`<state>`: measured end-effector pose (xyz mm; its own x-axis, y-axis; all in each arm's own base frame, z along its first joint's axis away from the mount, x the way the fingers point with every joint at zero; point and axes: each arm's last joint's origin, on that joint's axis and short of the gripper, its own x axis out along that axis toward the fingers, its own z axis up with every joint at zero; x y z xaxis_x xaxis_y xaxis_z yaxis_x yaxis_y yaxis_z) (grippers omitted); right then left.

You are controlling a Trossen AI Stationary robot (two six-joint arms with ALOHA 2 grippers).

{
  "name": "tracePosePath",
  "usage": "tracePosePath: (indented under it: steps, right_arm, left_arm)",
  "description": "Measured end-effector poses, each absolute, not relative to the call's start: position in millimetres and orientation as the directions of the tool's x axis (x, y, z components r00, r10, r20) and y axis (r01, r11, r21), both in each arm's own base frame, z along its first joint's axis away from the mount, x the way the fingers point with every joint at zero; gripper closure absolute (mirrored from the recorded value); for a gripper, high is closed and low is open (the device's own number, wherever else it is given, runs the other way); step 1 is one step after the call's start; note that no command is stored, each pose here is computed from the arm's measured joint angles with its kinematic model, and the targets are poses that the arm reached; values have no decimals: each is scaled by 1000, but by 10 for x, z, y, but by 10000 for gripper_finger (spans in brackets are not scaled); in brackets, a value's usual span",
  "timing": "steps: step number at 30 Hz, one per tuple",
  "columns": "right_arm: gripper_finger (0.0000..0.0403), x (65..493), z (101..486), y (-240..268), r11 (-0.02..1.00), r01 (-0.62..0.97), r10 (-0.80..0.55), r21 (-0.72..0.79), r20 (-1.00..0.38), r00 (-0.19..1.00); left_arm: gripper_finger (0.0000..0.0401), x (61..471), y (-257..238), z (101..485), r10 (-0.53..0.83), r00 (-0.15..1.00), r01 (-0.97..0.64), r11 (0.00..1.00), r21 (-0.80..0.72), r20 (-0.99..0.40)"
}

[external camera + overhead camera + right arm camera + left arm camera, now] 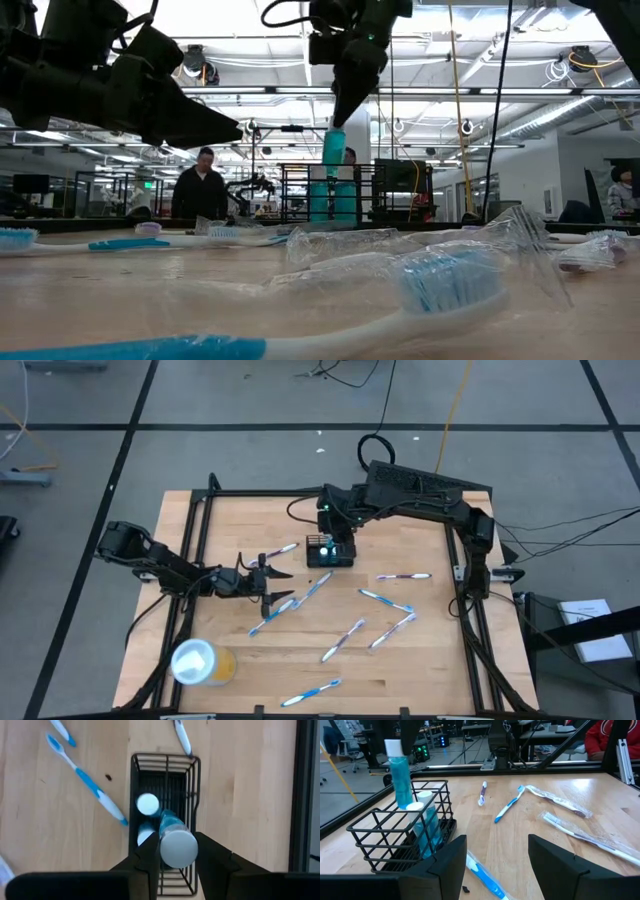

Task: Pick & Place toothbrushing station
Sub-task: Put the blue mouthwash bottle into the black organizer

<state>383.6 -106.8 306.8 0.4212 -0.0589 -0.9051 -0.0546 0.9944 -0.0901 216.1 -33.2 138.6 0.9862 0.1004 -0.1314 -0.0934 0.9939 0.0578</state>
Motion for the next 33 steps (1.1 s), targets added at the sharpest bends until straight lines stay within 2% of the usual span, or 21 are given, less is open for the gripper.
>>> tracePosePath:
  steps: [15, 26, 33]
  right_arm:
    - [314, 3826, 3066, -1153, 997, -46, -32, -58, -898, 439]
    - [314, 3933, 2798, -1219, 997, -63, -8, -35, -923, 384]
    - [314, 3931, 2711, -1307, 998, -54, 8, -15, -919, 395]
  left_arm:
    - [185, 2162, -332, 1387, 100, 986, -94, 994, 57, -131]
    - [185, 2162, -333, 1387, 100, 986, -93, 994, 56, -131]
    - [185, 2162, -333, 1387, 100, 986, -93, 994, 56, -131]
